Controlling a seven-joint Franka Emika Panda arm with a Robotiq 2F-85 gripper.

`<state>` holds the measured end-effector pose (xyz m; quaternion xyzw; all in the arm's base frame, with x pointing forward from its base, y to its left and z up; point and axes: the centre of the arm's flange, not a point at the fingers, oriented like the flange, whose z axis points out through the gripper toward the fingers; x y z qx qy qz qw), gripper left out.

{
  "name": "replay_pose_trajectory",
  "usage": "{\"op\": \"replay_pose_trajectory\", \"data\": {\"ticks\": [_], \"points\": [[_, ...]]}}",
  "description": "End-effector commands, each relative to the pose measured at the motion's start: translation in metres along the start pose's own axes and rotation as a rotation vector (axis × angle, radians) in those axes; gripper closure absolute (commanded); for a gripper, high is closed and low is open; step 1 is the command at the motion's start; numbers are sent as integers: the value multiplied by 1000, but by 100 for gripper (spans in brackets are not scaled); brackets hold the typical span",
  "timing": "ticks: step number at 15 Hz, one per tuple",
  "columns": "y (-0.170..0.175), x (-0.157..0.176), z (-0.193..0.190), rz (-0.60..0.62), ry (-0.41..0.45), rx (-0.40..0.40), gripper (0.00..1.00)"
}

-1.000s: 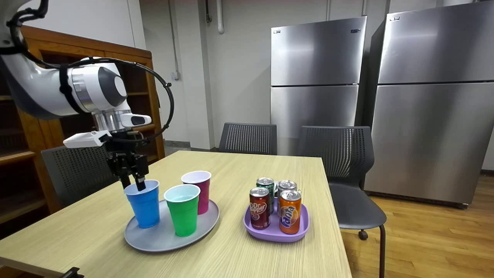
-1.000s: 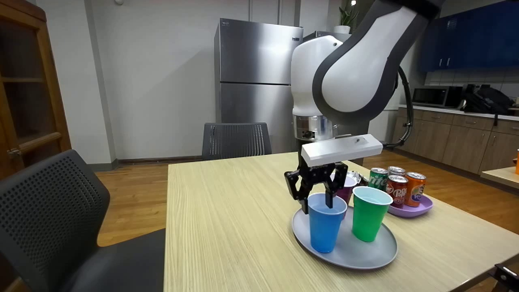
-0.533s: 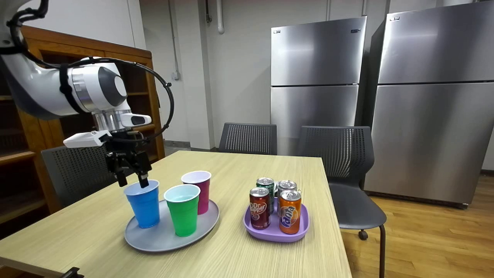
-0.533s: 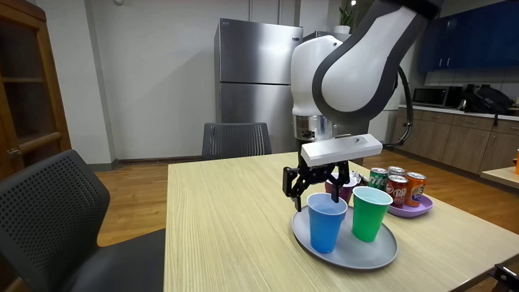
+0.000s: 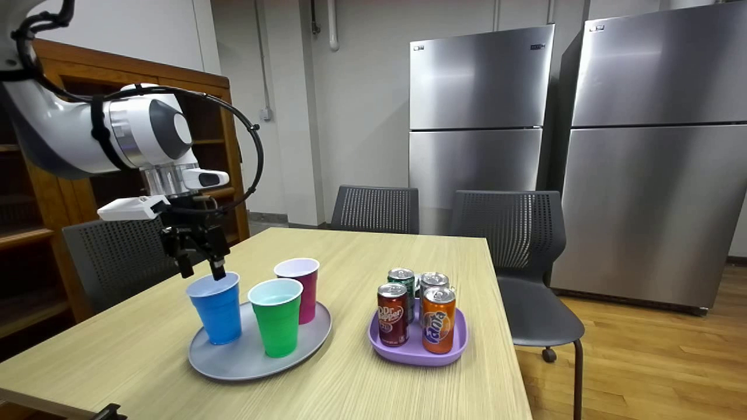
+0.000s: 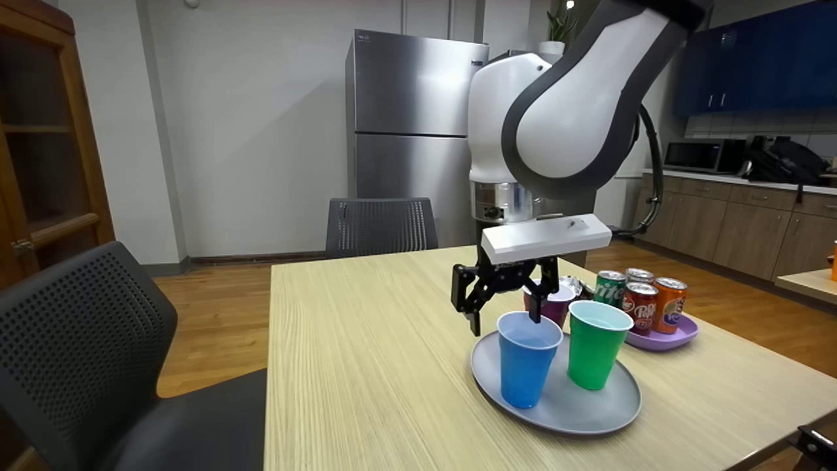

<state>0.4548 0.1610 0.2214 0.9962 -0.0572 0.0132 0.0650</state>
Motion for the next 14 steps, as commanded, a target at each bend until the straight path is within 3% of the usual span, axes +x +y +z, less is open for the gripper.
{"op": "replay_pose_trajectory", "data": {"ticks": [1, 14], "points": [[-5, 4, -4, 24, 34, 8, 0], [-1, 3, -2, 16, 24, 14, 0]]}}
